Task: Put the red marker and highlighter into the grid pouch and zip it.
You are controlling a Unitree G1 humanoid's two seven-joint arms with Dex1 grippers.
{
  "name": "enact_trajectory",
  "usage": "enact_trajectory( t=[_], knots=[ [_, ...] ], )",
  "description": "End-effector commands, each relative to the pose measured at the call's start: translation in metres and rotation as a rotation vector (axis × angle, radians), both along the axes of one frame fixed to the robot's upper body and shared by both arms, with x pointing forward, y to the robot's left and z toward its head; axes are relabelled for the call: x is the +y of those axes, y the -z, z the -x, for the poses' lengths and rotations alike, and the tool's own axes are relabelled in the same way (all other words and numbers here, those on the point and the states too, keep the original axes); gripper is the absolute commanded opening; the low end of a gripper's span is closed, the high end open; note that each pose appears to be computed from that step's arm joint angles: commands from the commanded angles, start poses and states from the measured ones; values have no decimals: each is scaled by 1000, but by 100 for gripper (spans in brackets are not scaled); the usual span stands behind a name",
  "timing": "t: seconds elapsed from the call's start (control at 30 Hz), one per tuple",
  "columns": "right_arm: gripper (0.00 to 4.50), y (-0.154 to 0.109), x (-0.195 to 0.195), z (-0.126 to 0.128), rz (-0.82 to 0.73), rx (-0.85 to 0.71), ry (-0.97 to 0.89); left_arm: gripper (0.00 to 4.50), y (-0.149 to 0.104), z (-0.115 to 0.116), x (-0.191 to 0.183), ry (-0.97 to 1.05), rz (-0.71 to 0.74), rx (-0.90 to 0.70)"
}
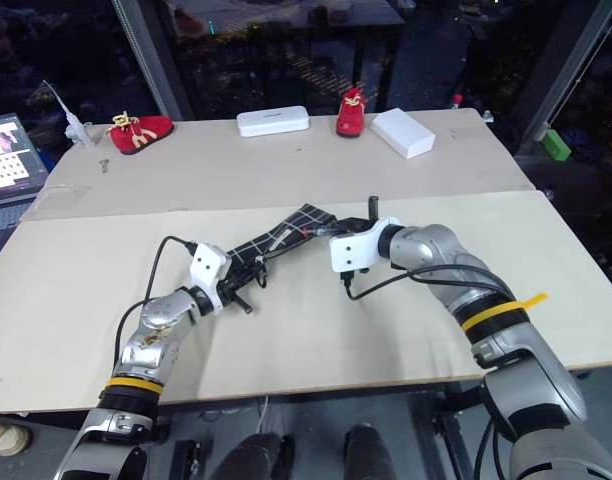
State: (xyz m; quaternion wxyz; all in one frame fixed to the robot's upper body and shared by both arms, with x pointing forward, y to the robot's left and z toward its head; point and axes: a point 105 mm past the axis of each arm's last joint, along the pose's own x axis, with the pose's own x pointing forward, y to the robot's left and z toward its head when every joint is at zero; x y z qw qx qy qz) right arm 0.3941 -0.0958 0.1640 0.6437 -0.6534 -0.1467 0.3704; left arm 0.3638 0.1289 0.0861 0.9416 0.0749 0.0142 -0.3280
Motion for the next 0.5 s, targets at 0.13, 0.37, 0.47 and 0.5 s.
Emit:
enact_trajectory(
  t=[0.13, 0.37, 0.47, 0.5],
  knots=[
    [71, -17, 10, -2, 25, -91, -55, 0, -17, -2, -8, 28, 6, -61],
    [71, -36, -3, -8, -11, -125, -33, 0, -19, -2, -8, 18, 13, -65],
    [71, -36, -11, -5, -13, -117, -41, 0, -18, -2, -8, 16, 12, -63],
    [71, -37, -13, -4, -10, -118, -42, 0, -19, -2, -7, 15, 13, -63]
  ],
)
